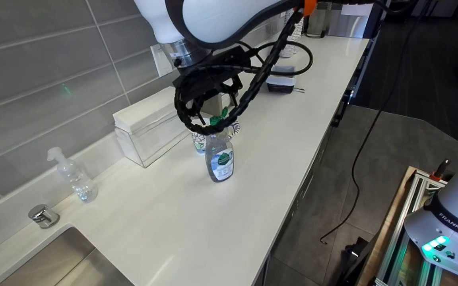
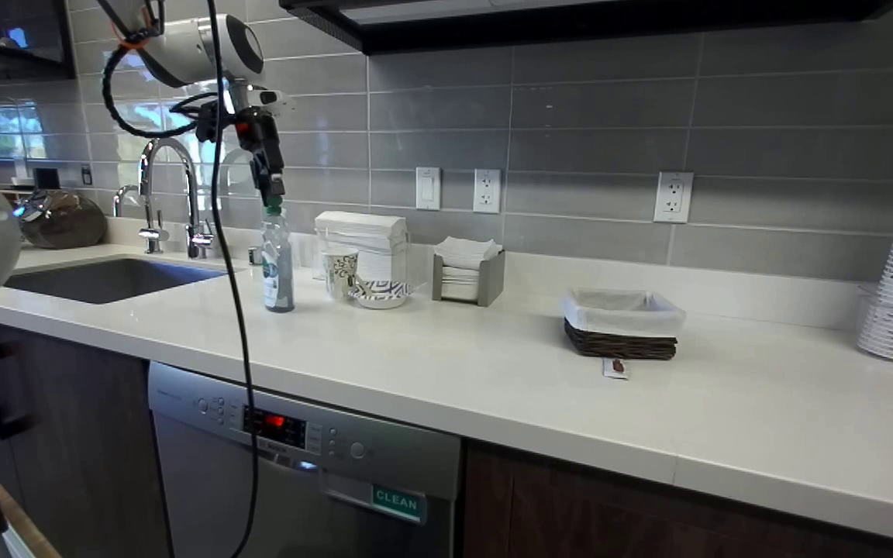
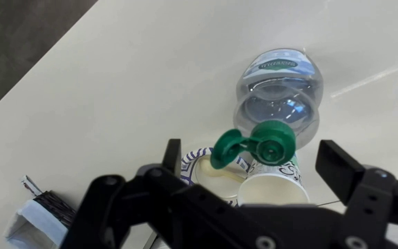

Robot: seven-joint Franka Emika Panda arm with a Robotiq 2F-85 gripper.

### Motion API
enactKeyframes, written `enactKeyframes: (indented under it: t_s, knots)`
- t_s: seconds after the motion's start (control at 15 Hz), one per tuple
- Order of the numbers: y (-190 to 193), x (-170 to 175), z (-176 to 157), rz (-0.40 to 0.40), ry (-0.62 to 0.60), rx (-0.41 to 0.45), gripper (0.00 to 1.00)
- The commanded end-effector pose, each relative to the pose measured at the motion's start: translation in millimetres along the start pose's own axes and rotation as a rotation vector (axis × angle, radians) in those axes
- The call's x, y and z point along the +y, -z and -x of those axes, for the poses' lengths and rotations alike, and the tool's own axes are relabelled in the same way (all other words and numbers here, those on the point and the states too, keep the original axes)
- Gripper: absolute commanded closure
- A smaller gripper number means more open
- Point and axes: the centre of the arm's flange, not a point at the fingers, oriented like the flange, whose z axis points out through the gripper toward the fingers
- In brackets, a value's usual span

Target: Close the soap bottle

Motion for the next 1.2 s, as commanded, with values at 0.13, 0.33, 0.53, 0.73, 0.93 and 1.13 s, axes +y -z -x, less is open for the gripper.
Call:
enactKeyframes:
  t_s: [0.13,0.33,0.53,0.73,0.93,1.13]
  knots:
    - [-11.6,-1.7,4.2,0.024,-0.003,-0.038,0.00]
    - [-15.7,-3.5,4.0,0.024,-0.003,-0.041,0.04]
    - [-14.9,-4.0,3.1,0.024,-0.003,-0.036,0.15]
    - [-12.0,-3.1,2.4,0.021,-0.002,-0.031,0.22]
    - [-10.2,-2.9,2.8,0.018,0.000,-0.027,0.37]
    - [-7.9,-2.4,3.4,0.017,0.003,-0.022,0.51]
